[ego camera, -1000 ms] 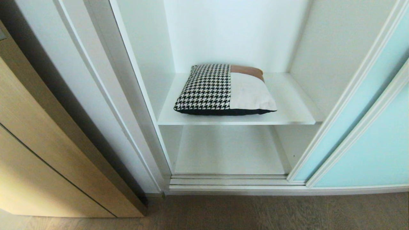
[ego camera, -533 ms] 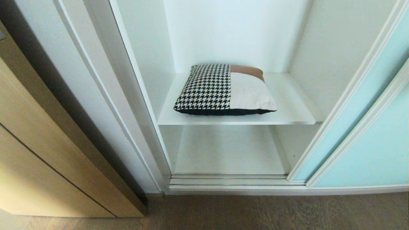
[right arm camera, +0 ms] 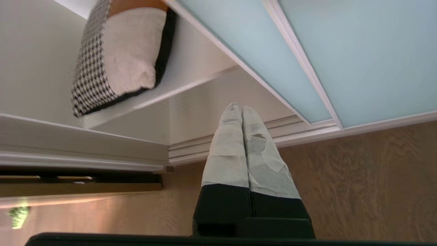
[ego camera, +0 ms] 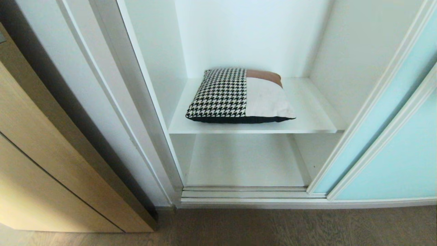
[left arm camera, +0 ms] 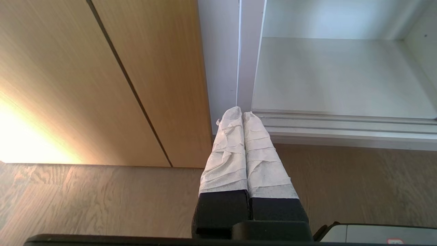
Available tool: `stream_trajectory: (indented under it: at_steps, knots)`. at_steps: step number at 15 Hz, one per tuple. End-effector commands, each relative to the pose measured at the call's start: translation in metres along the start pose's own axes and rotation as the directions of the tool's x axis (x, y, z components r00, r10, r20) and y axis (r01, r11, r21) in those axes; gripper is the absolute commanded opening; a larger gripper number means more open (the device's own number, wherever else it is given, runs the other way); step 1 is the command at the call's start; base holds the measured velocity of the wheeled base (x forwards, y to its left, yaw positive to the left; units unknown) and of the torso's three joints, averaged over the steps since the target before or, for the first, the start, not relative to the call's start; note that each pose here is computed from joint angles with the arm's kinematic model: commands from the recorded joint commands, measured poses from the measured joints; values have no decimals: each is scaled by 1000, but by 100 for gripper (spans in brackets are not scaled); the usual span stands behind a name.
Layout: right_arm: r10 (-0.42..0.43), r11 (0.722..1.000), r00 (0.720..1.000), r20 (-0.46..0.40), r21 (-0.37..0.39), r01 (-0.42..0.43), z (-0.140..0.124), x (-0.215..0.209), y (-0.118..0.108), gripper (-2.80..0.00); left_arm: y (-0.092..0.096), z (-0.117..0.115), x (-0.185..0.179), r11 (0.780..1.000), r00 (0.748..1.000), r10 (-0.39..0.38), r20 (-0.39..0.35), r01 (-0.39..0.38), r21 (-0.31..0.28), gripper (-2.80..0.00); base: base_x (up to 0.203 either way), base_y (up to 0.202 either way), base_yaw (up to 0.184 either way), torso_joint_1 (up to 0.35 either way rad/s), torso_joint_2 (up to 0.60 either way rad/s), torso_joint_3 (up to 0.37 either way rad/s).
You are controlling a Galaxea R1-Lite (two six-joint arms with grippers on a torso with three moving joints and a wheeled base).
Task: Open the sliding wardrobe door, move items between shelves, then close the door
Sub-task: Close the door
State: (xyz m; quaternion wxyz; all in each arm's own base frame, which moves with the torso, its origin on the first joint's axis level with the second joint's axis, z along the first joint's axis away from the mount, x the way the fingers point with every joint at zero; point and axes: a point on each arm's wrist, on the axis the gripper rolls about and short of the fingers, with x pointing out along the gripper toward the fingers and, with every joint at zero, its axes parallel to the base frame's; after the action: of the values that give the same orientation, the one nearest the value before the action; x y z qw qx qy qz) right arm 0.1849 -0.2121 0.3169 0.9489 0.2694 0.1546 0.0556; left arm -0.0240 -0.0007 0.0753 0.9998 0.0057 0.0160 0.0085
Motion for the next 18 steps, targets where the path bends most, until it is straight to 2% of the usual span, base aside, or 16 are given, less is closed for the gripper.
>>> stream_trajectory:
  at_steps: [1, 4, 7, 10, 12, 15, 18]
  knots:
    - [17, 1000, 1000, -9, 26, -16, 6, 9, -7, -280, 0, 0, 0, 1000, 1000, 0, -2, 0, 0, -280, 0, 0, 0, 0, 0, 0]
    - [44, 998, 999, -27, 40, -42, 10, 24, 2, -280, 0, 0, 0, 1000, 1000, 0, -2, 0, 0, -280, 0, 0, 0, 0, 0, 0]
    - [67, 998, 996, -61, 13, -67, 8, 43, 17, -280, 0, 0, 0, 1000, 1000, 0, -2, 0, 0, -280, 0, 0, 0, 0, 0, 0]
    - [5, 999, 998, -56, -35, -7, 14, 58, 28, -280, 0, 0, 0, 1000, 1000, 0, -2, 0, 0, -280, 0, 0, 0, 0, 0, 0]
    - [-45, 998, 998, -44, -42, 43, 17, 61, 26, -280, 0, 0, 0, 1000, 1000, 0, -2, 0, 0, -280, 0, 0, 0, 0, 0, 0]
    - [-68, 997, 997, -35, -42, 66, 17, 59, 24, -280, 0, 0, 0, 1000, 1000, 0, -2, 0, 0, -280, 0, 0, 0, 0, 0, 0]
    - [-104, 994, 994, -24, -20, 103, 21, 56, 8, -280, 0, 0, 0, 1000, 1000, 0, -2, 0, 0, -280, 0, 0, 0, 0, 0, 0]
